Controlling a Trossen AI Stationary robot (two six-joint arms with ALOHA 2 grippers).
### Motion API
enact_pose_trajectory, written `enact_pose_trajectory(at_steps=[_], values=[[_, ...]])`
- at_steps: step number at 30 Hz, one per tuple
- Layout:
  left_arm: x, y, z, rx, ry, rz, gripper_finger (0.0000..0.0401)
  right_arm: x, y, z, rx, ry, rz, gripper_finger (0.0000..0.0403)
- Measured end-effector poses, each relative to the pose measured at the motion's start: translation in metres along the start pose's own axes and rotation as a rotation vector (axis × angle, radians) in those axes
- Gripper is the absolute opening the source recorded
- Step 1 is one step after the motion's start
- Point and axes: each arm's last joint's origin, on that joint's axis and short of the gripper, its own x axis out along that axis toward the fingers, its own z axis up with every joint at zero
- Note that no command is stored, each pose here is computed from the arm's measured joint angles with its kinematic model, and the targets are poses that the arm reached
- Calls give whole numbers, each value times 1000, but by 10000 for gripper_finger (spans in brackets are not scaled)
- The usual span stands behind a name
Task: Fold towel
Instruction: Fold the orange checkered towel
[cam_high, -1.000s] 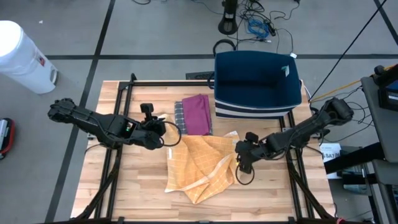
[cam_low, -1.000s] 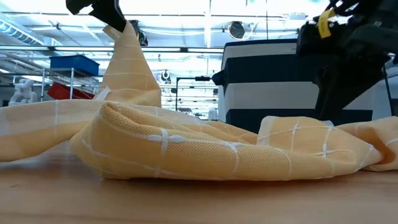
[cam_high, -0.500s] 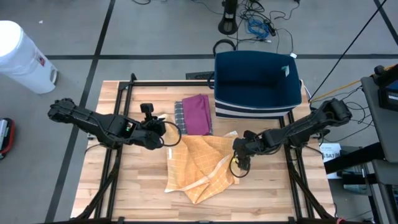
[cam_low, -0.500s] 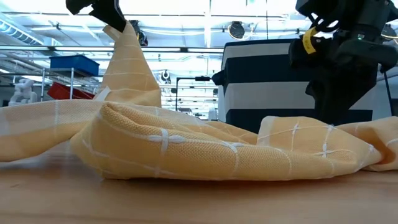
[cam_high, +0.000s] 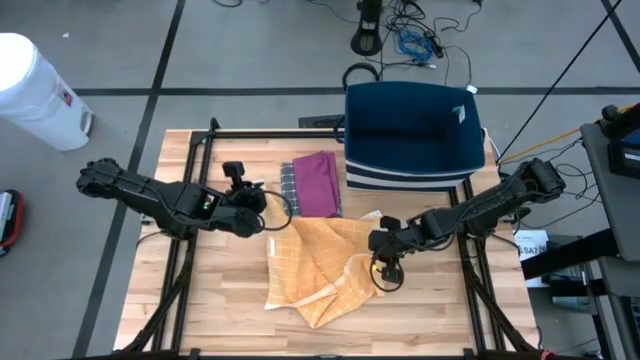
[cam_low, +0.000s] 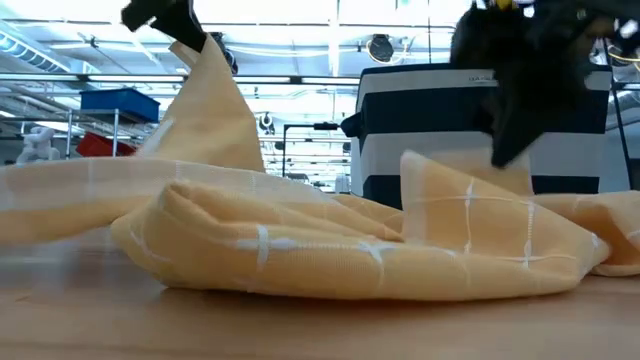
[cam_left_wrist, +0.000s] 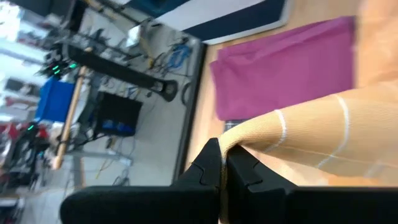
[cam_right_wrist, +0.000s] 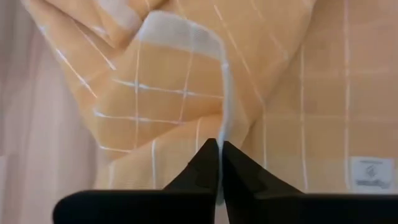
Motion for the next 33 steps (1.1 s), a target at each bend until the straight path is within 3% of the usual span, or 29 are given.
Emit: enact_pose_trajectory(at_steps=[4,10,15,19,22,27,33], values=[[6,8,-1,-54,27,74,0,-28,12,15,-38,-9,-23,1],[17,18,-3,-129,71,120,0,-101,43,31,-117,-92,-67,1],[23,24,-6,-153,109,143,0,-163,82,38,-205,-312,6,0],[25,27,-8,-161,123,153,0,-189,112,30,-257,-397,128,0],[27,29,-9,-159,138,157,0,-182,129,17,-240,-337,176,0],[31,32,-12,-164,170,139,0,-139,154,-7,-177,-136,178,0],[35,36,-14,-177,195,104,0,-74,163,-38,-16,109,59,10]])
